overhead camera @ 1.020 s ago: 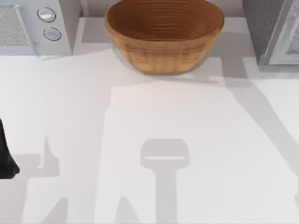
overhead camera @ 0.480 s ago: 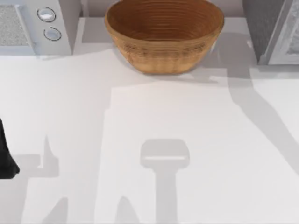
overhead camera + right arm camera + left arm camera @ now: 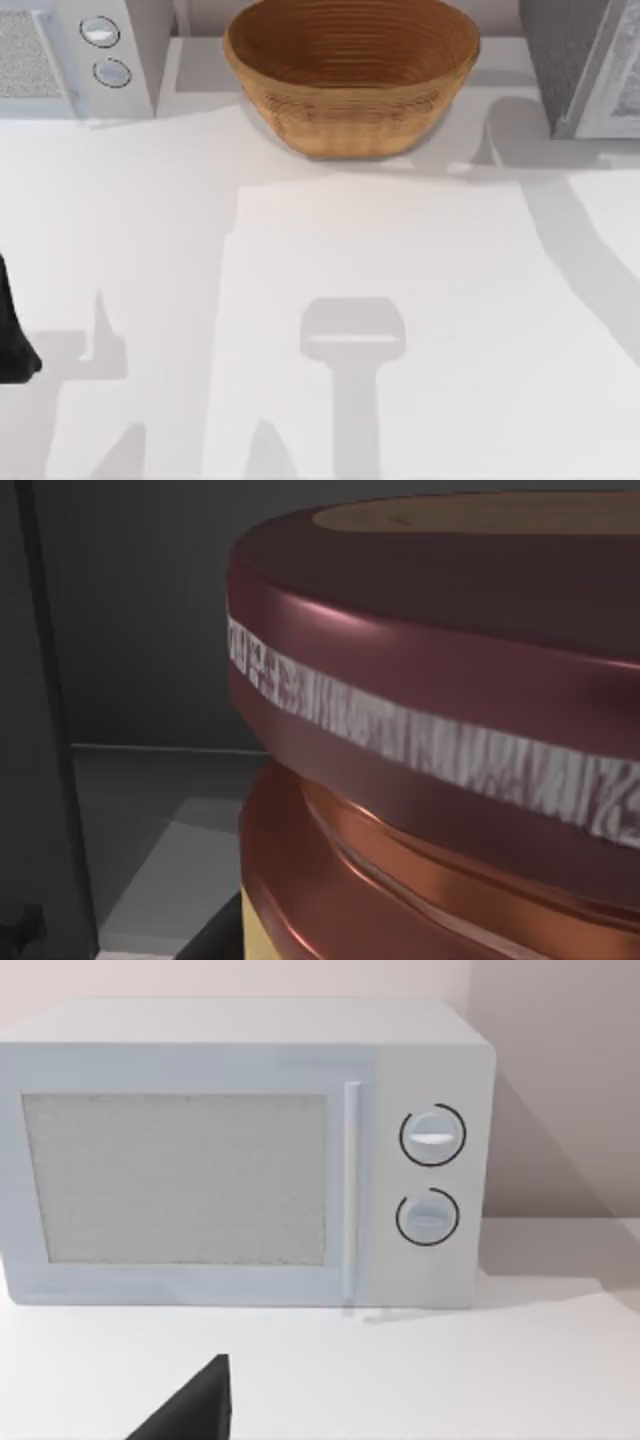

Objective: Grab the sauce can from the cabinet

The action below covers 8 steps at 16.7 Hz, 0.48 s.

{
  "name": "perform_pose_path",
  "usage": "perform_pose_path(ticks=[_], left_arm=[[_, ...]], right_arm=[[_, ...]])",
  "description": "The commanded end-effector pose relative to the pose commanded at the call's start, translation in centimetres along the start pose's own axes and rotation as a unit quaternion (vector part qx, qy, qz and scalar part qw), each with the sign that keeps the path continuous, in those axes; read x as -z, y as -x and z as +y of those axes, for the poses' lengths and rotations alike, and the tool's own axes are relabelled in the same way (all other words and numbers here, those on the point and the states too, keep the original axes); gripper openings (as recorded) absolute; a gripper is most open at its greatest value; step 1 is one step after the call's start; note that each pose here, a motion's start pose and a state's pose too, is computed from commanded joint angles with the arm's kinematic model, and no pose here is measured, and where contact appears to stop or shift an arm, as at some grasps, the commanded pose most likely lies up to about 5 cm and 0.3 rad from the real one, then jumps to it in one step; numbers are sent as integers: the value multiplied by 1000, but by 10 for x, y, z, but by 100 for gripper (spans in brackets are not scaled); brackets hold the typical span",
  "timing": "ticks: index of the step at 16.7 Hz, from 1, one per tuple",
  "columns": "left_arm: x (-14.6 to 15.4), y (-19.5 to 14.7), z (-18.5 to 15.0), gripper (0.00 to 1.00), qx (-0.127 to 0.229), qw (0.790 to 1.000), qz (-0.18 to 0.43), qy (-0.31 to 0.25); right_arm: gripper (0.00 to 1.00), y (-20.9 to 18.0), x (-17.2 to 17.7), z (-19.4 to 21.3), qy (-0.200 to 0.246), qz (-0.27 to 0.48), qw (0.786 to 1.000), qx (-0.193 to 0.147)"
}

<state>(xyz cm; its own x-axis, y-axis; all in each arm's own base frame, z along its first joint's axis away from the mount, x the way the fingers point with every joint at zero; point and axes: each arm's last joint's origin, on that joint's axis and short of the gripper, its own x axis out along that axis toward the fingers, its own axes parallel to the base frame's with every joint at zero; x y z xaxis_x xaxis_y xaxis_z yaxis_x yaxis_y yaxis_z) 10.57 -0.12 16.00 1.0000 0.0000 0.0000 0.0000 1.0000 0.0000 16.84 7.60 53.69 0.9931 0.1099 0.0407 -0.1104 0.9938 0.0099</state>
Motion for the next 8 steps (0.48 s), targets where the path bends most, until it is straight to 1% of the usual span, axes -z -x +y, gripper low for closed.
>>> perform_pose_path(ticks=[2, 4, 8], left_arm=[[0, 0, 0, 100, 0, 1000, 0, 0], [0, 0, 0, 100, 0, 1000, 0, 0], [0, 0, 0, 100, 0, 1000, 0, 0]], right_arm=[[0, 14, 28, -12, 3, 7, 1000, -14], [0, 27, 69, -24, 6, 21, 999, -24], [0, 53, 175, -44, 8, 52, 998, -24]])
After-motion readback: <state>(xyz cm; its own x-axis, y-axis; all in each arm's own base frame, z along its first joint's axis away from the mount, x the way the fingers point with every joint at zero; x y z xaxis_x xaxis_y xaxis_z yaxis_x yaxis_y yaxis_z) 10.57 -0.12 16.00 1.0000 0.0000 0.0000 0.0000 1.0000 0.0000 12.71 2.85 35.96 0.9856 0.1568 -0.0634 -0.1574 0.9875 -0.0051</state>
